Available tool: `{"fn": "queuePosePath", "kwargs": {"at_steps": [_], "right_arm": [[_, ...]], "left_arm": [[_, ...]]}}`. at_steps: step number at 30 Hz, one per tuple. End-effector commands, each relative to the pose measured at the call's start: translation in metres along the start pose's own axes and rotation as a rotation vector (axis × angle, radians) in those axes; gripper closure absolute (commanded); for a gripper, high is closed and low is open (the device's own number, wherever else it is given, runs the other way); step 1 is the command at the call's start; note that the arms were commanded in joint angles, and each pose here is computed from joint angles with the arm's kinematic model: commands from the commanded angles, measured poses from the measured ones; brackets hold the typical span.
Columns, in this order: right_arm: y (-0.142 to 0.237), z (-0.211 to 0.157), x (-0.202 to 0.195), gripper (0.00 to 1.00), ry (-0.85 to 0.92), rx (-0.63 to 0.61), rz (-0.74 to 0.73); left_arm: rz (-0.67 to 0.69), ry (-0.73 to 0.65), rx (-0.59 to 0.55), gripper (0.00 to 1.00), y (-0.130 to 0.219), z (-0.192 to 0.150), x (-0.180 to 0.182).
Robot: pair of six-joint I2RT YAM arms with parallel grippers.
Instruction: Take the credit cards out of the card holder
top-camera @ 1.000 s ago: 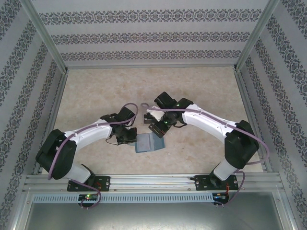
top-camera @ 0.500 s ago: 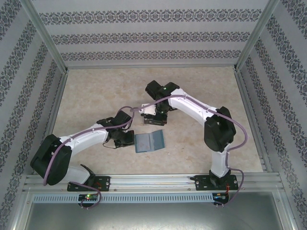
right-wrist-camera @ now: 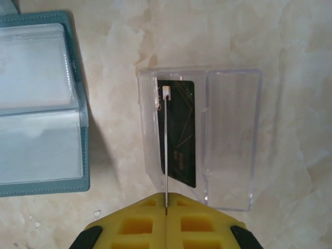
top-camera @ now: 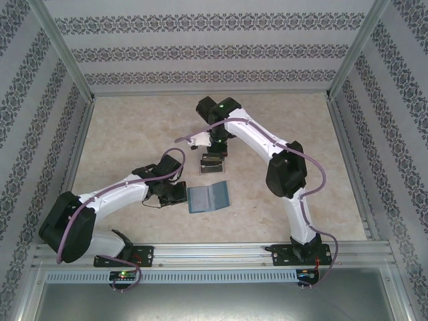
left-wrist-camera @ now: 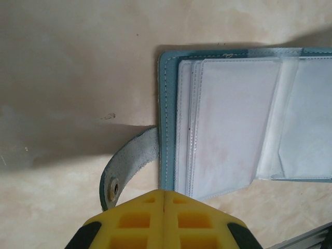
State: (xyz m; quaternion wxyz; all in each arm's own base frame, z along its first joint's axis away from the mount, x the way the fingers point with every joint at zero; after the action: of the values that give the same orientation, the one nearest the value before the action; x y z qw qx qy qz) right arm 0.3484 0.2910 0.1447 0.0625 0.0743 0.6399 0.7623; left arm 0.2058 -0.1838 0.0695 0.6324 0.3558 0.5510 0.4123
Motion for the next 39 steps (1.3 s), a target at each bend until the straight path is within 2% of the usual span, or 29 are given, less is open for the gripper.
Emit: {"fn": "queuePosePath", "kwargs": {"at_steps": [1, 8, 29, 39], "right_arm": [[-0.001, -0.004, 0.004, 1.0, 0.027, 0.038, 0.058], [-0.015, -0.003, -0.004, 1.0, 0.033, 0.085, 0.074], [-0.044, -0.002, -0.003, 1.0, 0.001, 0.11, 0.146], [-0.03, -0.001, -0.013, 0.85, -0.034, 0.105, 0.077]], "left_arm": [[0.0, 0.027, -0.019, 0.97, 0.004, 0.002, 0.003], [0.003, 0.03, -0.018, 0.97, 0.005, 0.002, 0.004], [0.01, 0.039, -0.018, 0.96, 0.004, 0.0, 0.008], [0.008, 0.036, -0.016, 0.96, 0.005, 0.001, 0.006]]}}
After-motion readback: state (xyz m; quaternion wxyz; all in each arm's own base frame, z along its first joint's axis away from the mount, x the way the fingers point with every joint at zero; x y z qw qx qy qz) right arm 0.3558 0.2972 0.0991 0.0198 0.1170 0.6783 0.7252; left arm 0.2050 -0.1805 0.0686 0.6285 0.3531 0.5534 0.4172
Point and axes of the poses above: each hand's point on the last joint's axis, 136 mm out from that joint toward the fingers, its own y axis back along the fingers, its own x axis along the line the jaws close on, z = x × y, the point moved 2 cm from there along y, back along the fingers, and after that the axes turned 11 degrees about -y, right-handed, at the moved point
